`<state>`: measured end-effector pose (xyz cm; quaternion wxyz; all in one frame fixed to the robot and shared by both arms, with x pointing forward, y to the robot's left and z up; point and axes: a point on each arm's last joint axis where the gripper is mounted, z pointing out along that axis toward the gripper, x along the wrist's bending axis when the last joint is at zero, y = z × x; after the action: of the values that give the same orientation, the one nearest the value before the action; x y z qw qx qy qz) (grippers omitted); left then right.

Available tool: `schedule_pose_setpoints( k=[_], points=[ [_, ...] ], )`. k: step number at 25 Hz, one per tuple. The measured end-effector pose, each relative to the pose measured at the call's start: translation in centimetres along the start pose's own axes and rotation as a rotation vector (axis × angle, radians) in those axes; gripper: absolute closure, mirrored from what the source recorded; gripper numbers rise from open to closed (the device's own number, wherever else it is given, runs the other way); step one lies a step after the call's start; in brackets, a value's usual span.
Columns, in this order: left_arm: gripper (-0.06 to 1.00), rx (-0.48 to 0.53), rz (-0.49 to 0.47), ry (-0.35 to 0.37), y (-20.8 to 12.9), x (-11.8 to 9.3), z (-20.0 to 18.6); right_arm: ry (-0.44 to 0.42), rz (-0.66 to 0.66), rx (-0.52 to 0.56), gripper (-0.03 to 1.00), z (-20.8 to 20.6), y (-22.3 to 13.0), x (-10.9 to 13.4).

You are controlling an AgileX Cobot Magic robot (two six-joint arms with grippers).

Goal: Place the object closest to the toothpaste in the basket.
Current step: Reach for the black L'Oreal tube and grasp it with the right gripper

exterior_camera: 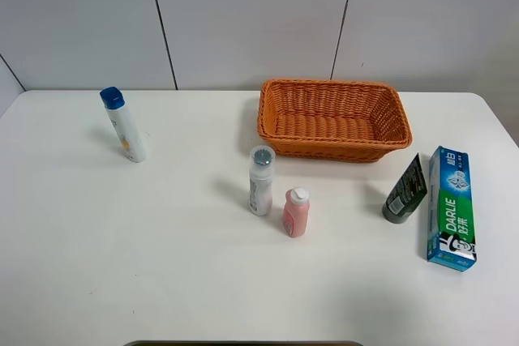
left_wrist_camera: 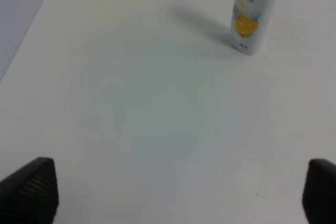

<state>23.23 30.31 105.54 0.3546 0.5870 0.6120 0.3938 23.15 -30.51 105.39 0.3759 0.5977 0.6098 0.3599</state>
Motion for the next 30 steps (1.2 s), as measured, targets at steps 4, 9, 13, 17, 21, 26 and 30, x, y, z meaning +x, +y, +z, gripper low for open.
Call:
schedule_pose_setpoints(
  k=[4, 9, 13, 17, 21, 26, 30],
  points=[
    [0.01, 0.0, 0.0, 0.0, 0.0, 0.0, 0.0, 0.0, 0.0, 0.0, 0.34, 0.0, 0.0, 0.0],
    [0.01, 0.0, 0.0, 0.0, 0.0, 0.0, 0.0, 0.0, 0.0, 0.0, 0.34, 0.0, 0.0, 0.0],
    [0.01, 0.0, 0.0, 0.0, 0.0, 0.0, 0.0, 0.0, 0.0, 0.0, 0.34, 0.0, 0.0, 0.0],
    [0.01, 0.0, 0.0, 0.0, 0.0, 0.0, 0.0, 0.0, -0.001, 0.018, 0.34, 0.0, 0.9, 0.0],
    [0.01, 0.0, 0.0, 0.0, 0.0, 0.0, 0.0, 0.001, -0.006, 0.098, 0.34, 0.6, 4.9, 0.1],
    [0.01, 0.0, 0.0, 0.0, 0.0, 0.0, 0.0, 0.045, 0.02, 0.245, 0.34, 3.6, 12.1, 0.7],
    [0.01, 0.0, 0.0, 0.0, 0.0, 0.0, 0.0, 0.12, 0.074, 0.464, 0.34, 9.4, 16.3, 2.0]
  ],
)
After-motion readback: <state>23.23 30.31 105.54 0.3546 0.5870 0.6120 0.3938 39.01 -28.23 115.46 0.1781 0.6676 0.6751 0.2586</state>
